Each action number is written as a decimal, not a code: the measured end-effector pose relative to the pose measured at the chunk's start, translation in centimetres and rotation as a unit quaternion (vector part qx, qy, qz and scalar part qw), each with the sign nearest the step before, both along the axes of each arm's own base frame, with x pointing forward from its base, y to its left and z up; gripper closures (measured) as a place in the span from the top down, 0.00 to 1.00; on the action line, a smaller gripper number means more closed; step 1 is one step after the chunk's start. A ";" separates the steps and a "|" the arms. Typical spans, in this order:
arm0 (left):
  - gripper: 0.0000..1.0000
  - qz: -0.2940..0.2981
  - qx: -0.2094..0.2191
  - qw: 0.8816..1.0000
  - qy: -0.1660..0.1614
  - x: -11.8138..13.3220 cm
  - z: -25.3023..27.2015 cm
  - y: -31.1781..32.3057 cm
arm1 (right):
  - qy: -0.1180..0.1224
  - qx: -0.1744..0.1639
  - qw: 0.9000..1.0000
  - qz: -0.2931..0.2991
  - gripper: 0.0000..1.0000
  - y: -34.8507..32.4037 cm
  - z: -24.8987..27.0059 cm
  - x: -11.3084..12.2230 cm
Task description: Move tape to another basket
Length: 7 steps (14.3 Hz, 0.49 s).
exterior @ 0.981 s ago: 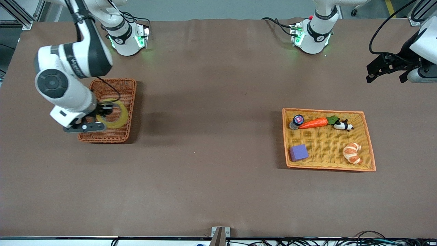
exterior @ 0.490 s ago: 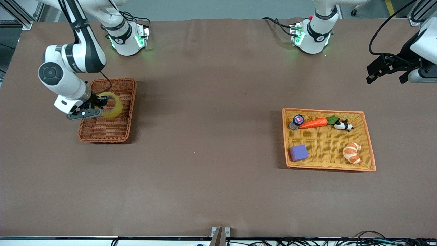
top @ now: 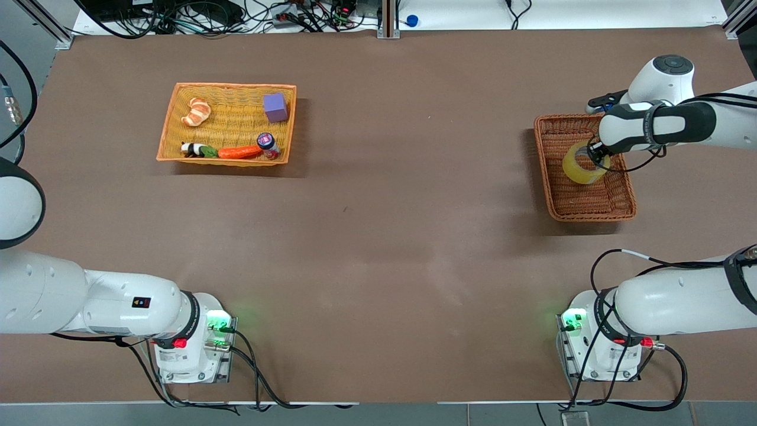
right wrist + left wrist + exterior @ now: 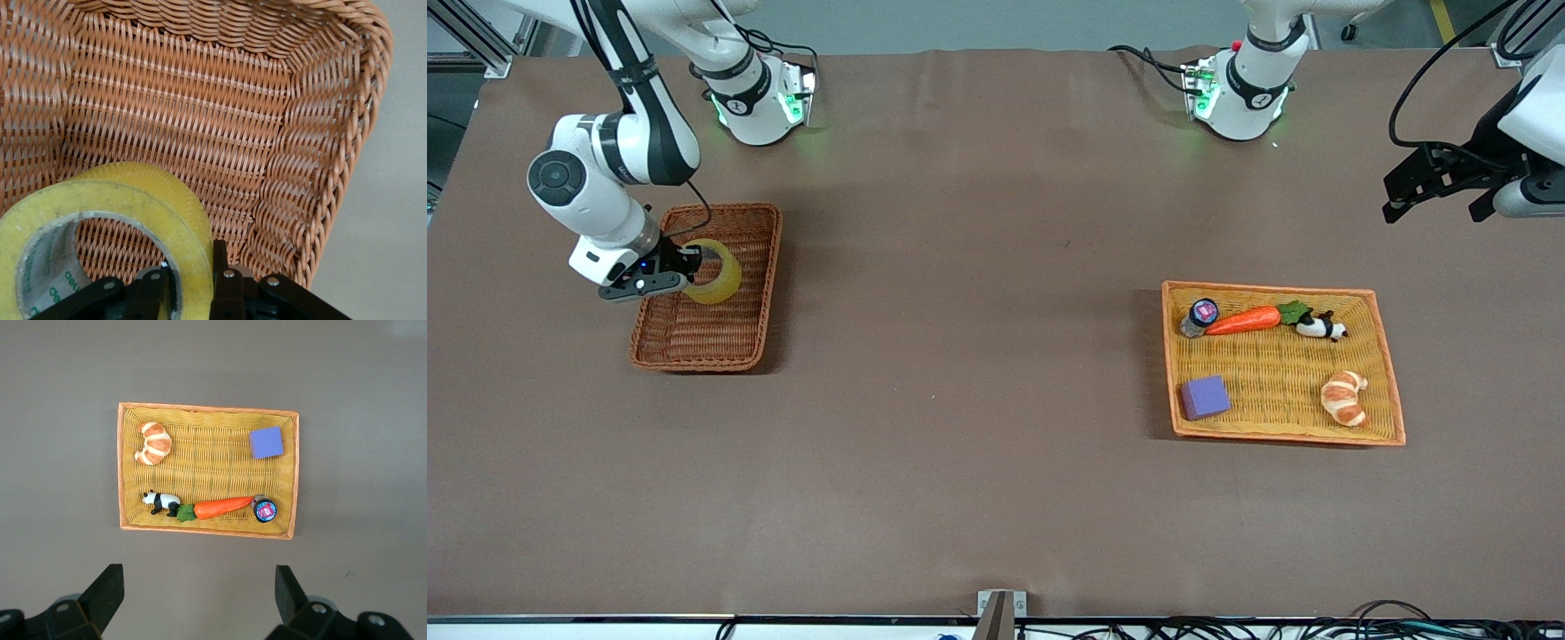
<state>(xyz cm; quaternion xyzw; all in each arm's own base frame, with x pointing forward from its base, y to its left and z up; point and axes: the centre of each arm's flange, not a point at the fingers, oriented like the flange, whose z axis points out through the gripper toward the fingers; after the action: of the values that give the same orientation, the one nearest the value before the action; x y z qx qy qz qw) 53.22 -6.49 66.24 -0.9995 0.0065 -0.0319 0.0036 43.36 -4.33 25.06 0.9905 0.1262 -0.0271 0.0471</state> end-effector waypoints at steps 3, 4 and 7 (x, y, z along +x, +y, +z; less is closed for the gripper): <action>1.00 0.000 0.000 1.000 0.000 0.0 0.0 0.0 | -0.001 0.000 1.000 0.003 0.22 0.1 -1.6 -0.1; 1.00 0.000 0.000 1.000 0.000 0.0 0.0 0.0 | 0.000 -0.001 1.000 0.004 0.22 0.1 -2.1 -0.1; 1.00 0.000 0.000 1.000 0.000 0.0 0.0 0.0 | 0.005 0.005 1.000 -0.006 0.25 0.3 -2.9 -0.2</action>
<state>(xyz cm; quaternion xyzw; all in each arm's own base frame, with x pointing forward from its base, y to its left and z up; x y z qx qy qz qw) 53.23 -6.49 66.19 -0.9995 0.0065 -0.0314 0.0037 43.16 -4.05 22.19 0.9913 0.1207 -0.0322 0.0416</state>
